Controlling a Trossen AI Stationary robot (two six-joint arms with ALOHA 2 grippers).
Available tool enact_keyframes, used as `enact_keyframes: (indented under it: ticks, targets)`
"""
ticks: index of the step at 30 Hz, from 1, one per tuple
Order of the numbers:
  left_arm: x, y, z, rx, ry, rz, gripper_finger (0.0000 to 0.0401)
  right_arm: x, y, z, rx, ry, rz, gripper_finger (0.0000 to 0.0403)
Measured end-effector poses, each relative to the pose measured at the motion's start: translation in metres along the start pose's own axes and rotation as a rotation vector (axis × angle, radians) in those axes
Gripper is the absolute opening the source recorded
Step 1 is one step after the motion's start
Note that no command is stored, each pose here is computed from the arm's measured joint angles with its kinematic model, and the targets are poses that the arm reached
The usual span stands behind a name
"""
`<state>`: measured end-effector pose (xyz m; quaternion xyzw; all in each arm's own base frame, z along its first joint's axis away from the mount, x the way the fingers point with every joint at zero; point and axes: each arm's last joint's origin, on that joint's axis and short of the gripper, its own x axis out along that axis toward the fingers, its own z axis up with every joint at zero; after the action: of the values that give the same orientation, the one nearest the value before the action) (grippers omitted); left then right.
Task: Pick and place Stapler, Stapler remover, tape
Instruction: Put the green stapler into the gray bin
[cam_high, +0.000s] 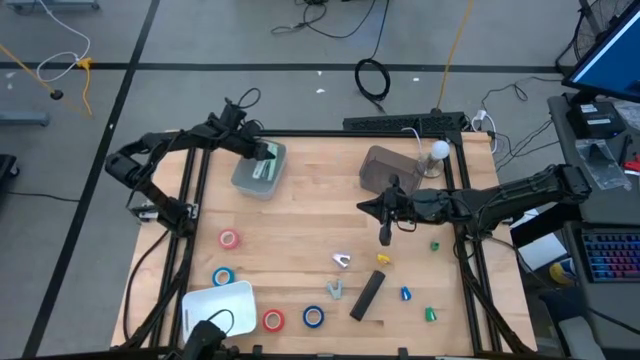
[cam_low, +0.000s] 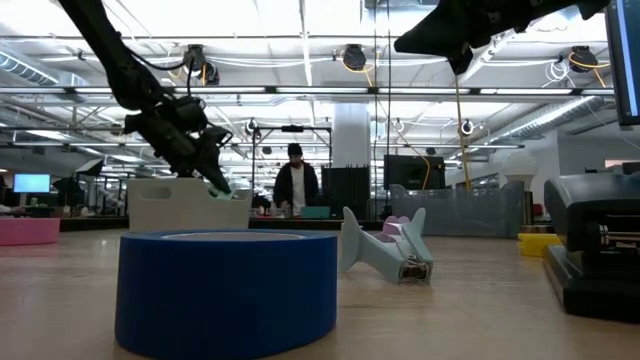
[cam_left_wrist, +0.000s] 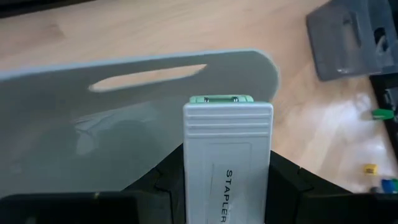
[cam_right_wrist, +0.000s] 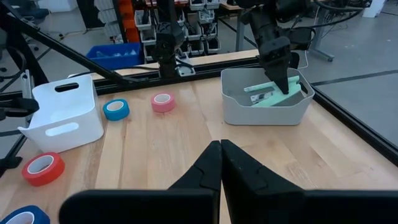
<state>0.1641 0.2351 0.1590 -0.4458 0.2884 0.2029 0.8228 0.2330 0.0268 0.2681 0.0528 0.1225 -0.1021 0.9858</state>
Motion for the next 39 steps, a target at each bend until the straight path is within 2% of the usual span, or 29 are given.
enact_keyframes:
  ticks: [6,11,13,24,32,39]
  targets:
    - [0.001,-0.001,-0.001,0.028,0.002,0.014,0.0145,0.000,0.000,0.000,-0.002,-0.001,-0.004,0.0000]
    - [0.006,-0.007,-0.002,0.067,0.004,0.056,0.0203,0.000,0.000,0.000,-0.003,-0.001,-0.004,0.0000]
    - [0.007,-0.009,-0.002,0.080,0.004,0.074,0.0211,0.000,0.000,0.000,-0.003,-0.001,-0.005,0.0000]
    - [0.009,-0.011,-0.004,0.081,0.015,0.085,0.0172,0.000,0.000,0.000,-0.003,-0.001,-0.004,0.0000]
    - [0.005,-0.013,-0.008,0.138,0.127,0.098,0.0169,0.000,0.000,0.000,-0.003,-0.001,-0.004,0.0000]
    - [-0.010,-0.022,0.000,0.198,0.273,0.260,0.0160,0.000,0.000,0.000,-0.003,-0.001,-0.003,0.0000]
